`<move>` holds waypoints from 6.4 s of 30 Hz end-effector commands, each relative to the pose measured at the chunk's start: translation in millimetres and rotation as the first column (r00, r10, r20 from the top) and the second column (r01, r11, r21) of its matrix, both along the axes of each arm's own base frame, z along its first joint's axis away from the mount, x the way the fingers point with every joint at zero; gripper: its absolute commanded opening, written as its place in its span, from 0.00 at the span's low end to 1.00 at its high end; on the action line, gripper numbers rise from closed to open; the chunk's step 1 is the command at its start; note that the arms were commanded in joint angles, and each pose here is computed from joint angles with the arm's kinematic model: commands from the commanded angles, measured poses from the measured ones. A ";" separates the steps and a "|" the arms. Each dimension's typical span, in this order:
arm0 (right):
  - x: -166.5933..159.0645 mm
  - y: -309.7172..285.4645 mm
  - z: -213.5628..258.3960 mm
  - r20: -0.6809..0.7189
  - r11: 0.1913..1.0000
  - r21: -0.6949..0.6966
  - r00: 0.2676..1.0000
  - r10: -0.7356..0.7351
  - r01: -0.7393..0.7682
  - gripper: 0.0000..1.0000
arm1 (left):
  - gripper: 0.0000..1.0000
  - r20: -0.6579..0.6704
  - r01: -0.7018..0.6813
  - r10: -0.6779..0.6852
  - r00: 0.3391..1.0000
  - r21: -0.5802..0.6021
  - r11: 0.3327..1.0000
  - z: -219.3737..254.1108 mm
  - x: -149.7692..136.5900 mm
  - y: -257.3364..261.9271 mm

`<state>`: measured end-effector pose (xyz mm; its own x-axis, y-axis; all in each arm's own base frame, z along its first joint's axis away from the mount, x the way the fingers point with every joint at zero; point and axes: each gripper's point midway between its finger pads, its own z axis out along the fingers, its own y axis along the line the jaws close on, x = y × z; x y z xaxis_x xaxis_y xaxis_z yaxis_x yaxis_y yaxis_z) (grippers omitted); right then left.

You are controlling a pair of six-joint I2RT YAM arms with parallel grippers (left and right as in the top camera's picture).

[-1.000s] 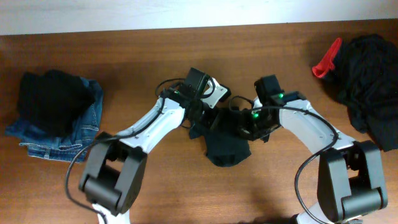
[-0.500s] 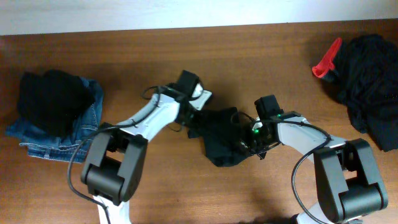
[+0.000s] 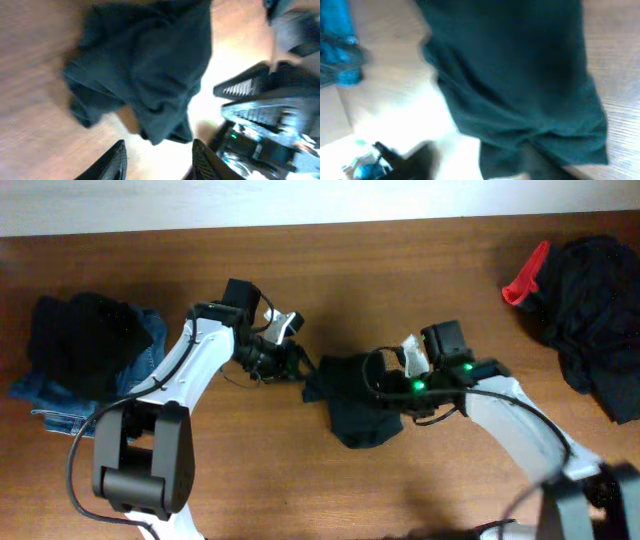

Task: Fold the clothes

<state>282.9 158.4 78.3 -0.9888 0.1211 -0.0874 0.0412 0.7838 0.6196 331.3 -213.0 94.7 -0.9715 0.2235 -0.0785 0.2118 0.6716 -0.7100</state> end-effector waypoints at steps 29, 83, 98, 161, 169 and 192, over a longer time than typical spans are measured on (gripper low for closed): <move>2.9 -26.8 53.8 0.212 0.990 -0.142 0.977 0.009 0.022 0.75 | 0.99 -0.242 -0.475 0.485 0.840 0.102 0.874 -88.9 -29.6 -66.0; 17.1 -28.7 176.3 0.478 0.997 -0.039 0.877 -0.039 0.066 0.86 | 0.01 0.205 -0.262 0.341 0.917 -0.335 0.905 -9.8 53.7 -53.2; 16.6 -30.6 174.3 0.473 0.996 -0.049 0.880 -0.042 0.074 0.86 | 0.00 0.318 -0.342 0.515 0.796 -0.466 0.816 60.8 107.7 28.7; -5.4 -38.4 152.7 0.373 0.992 -0.118 0.928 -0.007 0.055 0.82 | 0.99 0.252 -0.979 0.963 -0.099 -0.197 -0.049 96.7 -27.2 445.1; -0.2 -51.5 150.3 0.392 0.977 -0.183 0.920 -0.028 0.108 0.82 | 0.99 0.518 -0.758 0.848 0.114 -0.506 0.411 232.2 -9.5 369.8; -17.7 -78.0 323.1 0.829 0.940 -0.279 0.543 0.134 0.195 0.99 | 0.99 0.899 -0.458 -0.047 0.436 0.266 0.848 284.2 -8.7 129.6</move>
